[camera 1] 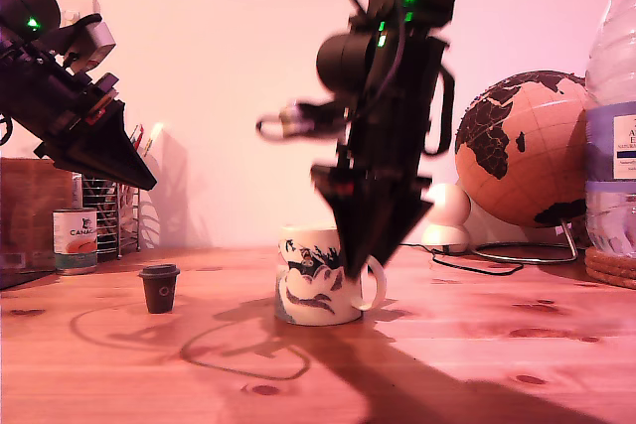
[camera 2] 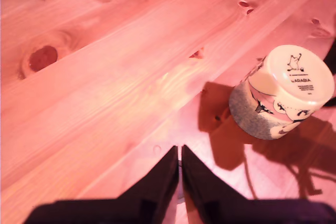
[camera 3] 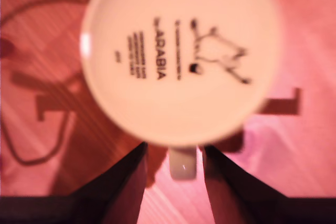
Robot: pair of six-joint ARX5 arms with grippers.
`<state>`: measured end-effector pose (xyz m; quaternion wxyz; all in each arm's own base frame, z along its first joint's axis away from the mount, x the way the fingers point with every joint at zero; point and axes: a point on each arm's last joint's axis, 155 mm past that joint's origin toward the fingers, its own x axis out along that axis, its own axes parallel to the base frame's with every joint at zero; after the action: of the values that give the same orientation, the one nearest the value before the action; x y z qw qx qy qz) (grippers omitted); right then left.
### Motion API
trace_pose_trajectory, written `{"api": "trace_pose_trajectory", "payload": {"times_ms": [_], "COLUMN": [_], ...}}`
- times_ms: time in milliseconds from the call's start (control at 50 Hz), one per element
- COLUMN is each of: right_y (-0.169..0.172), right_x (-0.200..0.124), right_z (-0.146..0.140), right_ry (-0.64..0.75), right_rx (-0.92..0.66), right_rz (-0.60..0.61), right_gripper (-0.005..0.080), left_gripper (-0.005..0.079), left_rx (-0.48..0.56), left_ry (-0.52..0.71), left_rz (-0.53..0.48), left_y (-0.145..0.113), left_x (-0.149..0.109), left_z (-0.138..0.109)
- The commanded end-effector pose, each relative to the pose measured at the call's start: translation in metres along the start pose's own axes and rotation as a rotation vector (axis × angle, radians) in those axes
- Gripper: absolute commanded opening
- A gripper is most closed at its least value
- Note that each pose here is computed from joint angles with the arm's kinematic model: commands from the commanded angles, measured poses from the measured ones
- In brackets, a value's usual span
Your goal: Lift the coffee cup and remove the coffee capsule that is hidden under it
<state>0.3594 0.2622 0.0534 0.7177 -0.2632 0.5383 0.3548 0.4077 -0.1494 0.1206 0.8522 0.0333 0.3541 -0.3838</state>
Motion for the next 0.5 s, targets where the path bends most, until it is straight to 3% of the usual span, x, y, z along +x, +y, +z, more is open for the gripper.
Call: {"api": "trace_pose_trajectory", "payload": {"times_ms": [0,180,480], "right_y": [0.002,0.002,0.005], "right_x": [-0.031,-0.055,-0.093], "right_z": [0.021,0.027,0.032], "right_ry": [-0.092,-0.146,-0.219], "right_rx": [-0.006,0.007,0.031], "right_rz": [-0.024,-0.033,-0.047], "right_gripper": [0.0304,0.0275,-0.0014], "left_gripper": [-0.0024,-0.0024,-0.0024], "left_rx": [0.015,0.008,0.019], "left_ry": [-0.030,-0.060,-0.141], "left_rz": [0.003,-0.013,0.006], "left_y": [-0.005,-0.011,-0.025], "left_x": [-0.008,-0.015,-0.044], "left_z": [0.012,0.021,0.047]}}
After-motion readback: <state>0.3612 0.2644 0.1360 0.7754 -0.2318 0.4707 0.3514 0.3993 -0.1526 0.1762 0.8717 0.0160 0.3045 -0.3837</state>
